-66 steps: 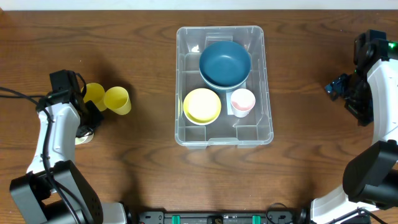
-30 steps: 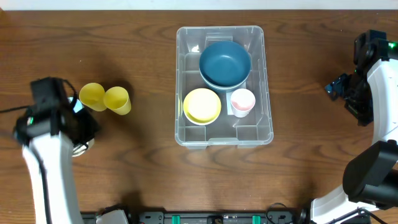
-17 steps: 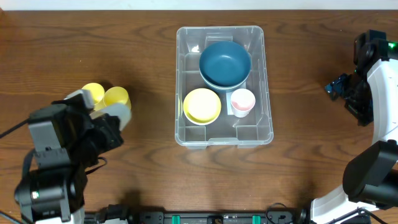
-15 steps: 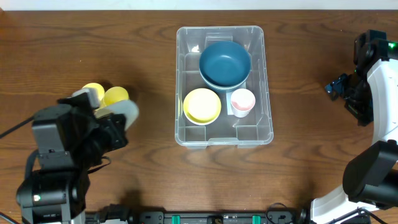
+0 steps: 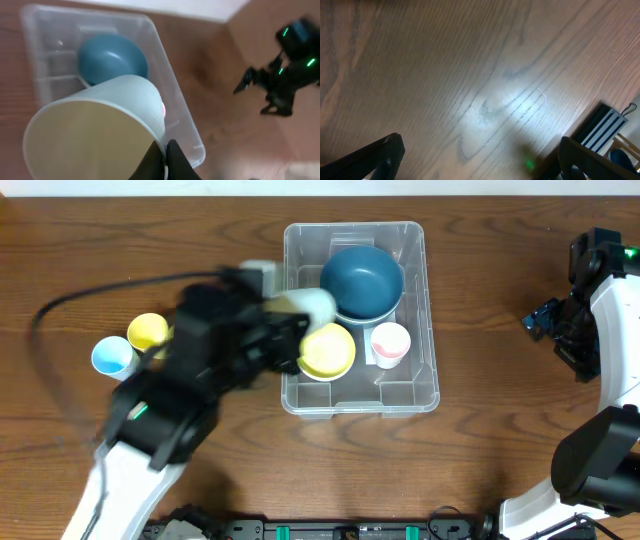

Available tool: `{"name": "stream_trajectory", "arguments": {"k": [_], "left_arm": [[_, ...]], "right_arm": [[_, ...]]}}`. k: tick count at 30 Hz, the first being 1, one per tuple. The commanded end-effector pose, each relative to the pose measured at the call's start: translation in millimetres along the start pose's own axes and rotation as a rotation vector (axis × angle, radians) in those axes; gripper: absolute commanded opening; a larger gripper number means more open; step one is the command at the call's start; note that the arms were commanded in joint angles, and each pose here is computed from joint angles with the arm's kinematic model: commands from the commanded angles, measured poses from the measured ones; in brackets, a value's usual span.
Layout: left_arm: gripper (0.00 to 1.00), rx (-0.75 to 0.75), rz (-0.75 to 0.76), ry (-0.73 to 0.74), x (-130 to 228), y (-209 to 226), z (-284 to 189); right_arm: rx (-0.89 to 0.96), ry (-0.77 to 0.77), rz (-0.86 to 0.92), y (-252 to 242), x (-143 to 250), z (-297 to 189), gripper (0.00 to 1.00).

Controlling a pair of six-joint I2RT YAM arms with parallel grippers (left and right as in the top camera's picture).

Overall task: Pack container
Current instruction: 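Carry the white cup into the bin and drop it onto the pink cup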

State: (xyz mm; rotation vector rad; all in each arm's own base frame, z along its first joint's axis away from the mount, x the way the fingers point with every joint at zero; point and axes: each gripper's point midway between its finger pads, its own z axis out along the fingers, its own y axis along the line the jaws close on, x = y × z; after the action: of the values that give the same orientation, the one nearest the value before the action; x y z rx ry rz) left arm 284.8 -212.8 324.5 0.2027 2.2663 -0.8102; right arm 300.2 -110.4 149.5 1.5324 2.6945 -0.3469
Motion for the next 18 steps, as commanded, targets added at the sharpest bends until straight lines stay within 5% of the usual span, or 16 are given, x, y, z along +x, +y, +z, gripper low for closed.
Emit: {"name": "stream_trajectory", "arguments": {"k": [1,9,18], "left_arm": [[0.06,-0.020,0.084,0.069,3.0,-10.7,38.5],[0.06,-0.058,0.201,0.219,31.0,-22.9,122.8],[0.06,-0.061,0.267,0.274,51.2,-23.6,148.9]], "right_arm": [[0.012,-0.003,0.015,-2.4,-2.1,1.9,0.99],[0.012,-0.003,0.015,-2.3,-2.2,1.9,0.99],[0.012,-0.003,0.015,-2.4,-2.2,1.9,0.99]]}}
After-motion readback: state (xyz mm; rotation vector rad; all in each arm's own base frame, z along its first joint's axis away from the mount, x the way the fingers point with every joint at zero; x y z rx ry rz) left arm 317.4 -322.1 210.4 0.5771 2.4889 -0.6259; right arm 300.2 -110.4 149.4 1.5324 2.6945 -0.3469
